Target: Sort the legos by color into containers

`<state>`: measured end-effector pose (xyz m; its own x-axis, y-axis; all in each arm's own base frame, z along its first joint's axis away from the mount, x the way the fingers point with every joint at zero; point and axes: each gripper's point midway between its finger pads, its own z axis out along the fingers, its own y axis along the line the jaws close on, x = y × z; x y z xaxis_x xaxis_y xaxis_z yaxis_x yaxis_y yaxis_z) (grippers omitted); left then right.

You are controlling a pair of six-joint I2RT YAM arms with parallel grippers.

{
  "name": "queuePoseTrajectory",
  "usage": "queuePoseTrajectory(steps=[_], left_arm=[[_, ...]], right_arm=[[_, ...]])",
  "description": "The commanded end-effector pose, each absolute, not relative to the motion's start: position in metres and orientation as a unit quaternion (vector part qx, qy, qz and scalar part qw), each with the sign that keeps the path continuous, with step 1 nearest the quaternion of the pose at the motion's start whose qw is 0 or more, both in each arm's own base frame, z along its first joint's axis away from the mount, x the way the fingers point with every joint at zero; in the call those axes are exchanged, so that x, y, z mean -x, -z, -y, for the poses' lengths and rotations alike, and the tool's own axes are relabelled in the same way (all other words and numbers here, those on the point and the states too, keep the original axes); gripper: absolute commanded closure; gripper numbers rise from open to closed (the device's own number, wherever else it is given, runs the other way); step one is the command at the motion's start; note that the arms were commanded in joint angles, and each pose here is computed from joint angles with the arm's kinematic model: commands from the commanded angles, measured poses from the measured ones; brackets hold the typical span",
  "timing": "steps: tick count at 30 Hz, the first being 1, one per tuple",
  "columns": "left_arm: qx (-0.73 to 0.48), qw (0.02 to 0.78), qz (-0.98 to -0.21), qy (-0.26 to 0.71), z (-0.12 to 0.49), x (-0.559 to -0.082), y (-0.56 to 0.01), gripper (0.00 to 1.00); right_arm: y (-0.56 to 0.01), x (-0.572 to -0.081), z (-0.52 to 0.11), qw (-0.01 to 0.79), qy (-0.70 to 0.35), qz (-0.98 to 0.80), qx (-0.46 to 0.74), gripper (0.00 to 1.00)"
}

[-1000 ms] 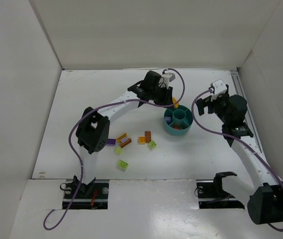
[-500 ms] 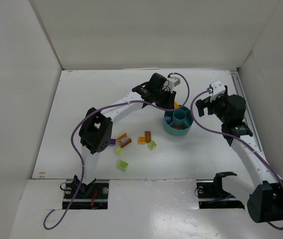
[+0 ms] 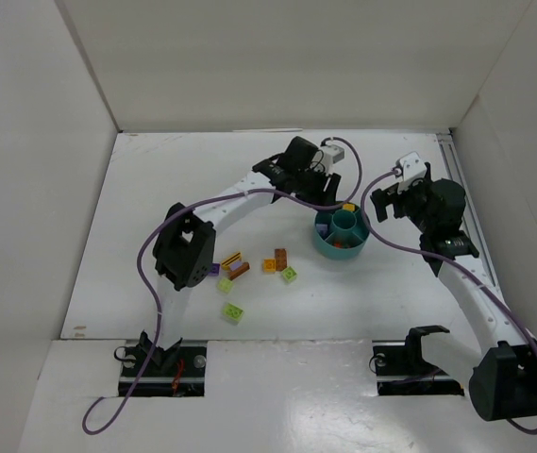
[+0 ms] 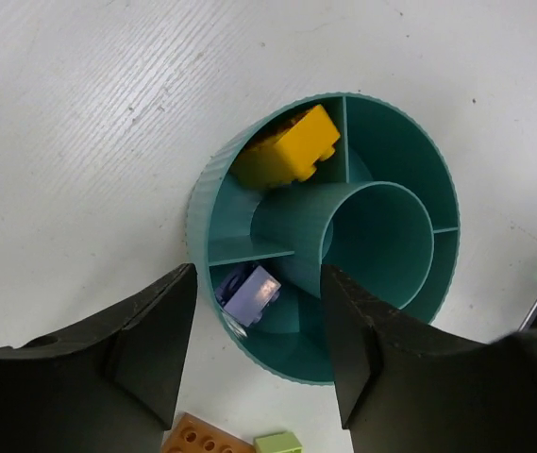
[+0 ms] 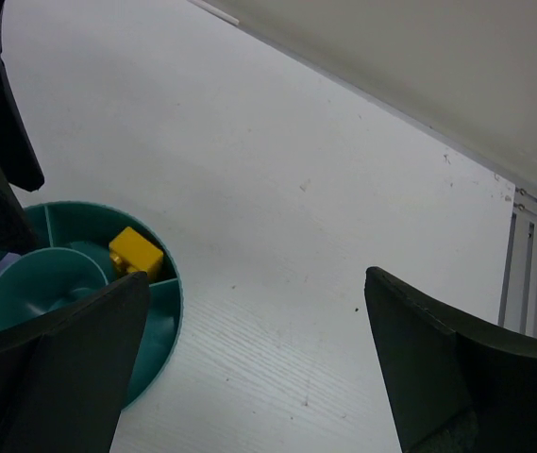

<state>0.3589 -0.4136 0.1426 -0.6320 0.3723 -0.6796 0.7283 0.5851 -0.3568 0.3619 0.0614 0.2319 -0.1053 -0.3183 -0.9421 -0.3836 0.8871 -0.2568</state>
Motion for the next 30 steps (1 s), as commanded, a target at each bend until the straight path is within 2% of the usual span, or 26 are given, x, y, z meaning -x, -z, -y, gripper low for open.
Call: queuePoseTrajectory(steps=[1,6,8,10,11,14,15,17,18,22,24,27,30], left_arm=[[-0.338,0.319,-0.816,0.343,0.423,-0.362,-0.19,0.48],[-0.339,0.33,-0.804,0.361,0.425,-0.357,-0.211,0.47],[-0.329,0.338,-0.8,0.37,0.418,-0.356,-0.224,0.39],[-0.314,0.352,-0.796,0.379,0.407,-0.361,-0.236,0.34],[-0.311,0.356,-0.794,0.382,0.404,-0.358,-0.241,0.24],[-0.272,0.383,-0.799,0.375,0.375,-0.356,-0.255,0.09],[-0.252,0.39,-0.807,0.366,0.357,-0.349,-0.256,0.0],[-0.186,0.402,-0.829,0.342,0.329,-0.352,-0.253,0.0],[-0.157,0.406,-0.836,0.334,0.316,-0.351,-0.25,0.0],[-0.016,0.408,-0.867,0.285,0.241,-0.317,-0.222,0.0],[0.089,0.399,-0.884,0.228,0.197,-0.308,-0.203,0.0],[0.165,0.391,-0.887,0.184,0.152,-0.274,-0.185,0.0],[0.217,0.4,-0.869,0.196,0.131,-0.246,-0.179,0.0]], right_arm=[[-0.246,-0.365,-0.06,0.641,-0.02,-0.729,0.241,0.0],[-0.246,-0.363,-0.067,0.641,-0.031,-0.721,0.26,0.0],[-0.25,-0.361,-0.069,0.645,-0.034,-0.717,0.263,0.0],[-0.253,-0.36,-0.069,0.648,-0.033,-0.714,0.263,0.0],[-0.253,-0.359,-0.07,0.648,-0.037,-0.713,0.266,0.0],[-0.255,-0.353,-0.082,0.649,-0.053,-0.699,0.296,0.0],[-0.253,-0.35,-0.093,0.644,-0.056,-0.693,0.318,0.0],[-0.255,-0.348,-0.108,0.637,-0.046,-0.688,0.344,0.0],[-0.251,-0.337,-0.134,0.623,-0.06,-0.682,0.377,0.0],[-0.23,-0.318,-0.197,0.58,-0.084,-0.671,0.455,0.0],[-0.225,-0.311,-0.218,0.563,-0.097,-0.681,0.458,0.0],[-0.202,-0.285,-0.261,0.527,-0.139,-0.71,0.447,0.0],[-0.166,-0.253,-0.297,0.485,-0.192,-0.74,0.425,0.0]])
